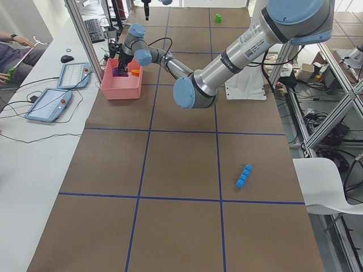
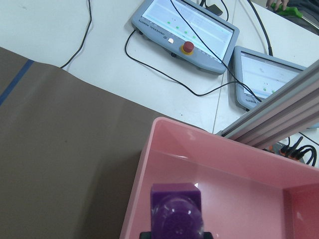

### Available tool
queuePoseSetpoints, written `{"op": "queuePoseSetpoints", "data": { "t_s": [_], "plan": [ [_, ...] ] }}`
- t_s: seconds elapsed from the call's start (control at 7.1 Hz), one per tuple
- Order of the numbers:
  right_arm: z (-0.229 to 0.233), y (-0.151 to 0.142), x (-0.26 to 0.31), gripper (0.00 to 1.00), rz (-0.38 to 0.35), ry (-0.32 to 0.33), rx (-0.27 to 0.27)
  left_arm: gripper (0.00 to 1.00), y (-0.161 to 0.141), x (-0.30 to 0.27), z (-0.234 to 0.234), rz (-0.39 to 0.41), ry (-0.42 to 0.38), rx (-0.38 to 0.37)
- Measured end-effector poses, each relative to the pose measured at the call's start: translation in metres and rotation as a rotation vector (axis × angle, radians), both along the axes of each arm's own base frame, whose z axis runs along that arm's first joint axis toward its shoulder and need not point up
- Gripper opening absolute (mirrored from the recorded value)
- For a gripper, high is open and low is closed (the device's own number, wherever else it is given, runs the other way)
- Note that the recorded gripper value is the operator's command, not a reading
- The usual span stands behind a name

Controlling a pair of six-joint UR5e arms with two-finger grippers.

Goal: Put all blocks into box

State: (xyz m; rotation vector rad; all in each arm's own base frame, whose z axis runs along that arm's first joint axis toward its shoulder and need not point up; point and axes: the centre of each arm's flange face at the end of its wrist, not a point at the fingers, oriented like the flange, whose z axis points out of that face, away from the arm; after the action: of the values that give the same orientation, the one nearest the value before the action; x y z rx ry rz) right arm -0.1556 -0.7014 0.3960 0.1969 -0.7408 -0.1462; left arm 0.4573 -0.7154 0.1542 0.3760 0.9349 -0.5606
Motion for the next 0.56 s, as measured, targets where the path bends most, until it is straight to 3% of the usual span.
{"op": "queuePoseSetpoints", "data": {
  "t_s": [0.28,0.56],
  "plan": [
    [0.012,-0.015,-0.036,1.0,0.02,-0.007,-0.006,1.0,0.02,0.037,-0.006,0.029,-0.02,0.021],
    [0.014,-0.023,-0.08,0.99,0.076,0.002,-0.024,1.0,0.039,0.034,-0.011,0.082,-0.041,0.1]
  ]
}}
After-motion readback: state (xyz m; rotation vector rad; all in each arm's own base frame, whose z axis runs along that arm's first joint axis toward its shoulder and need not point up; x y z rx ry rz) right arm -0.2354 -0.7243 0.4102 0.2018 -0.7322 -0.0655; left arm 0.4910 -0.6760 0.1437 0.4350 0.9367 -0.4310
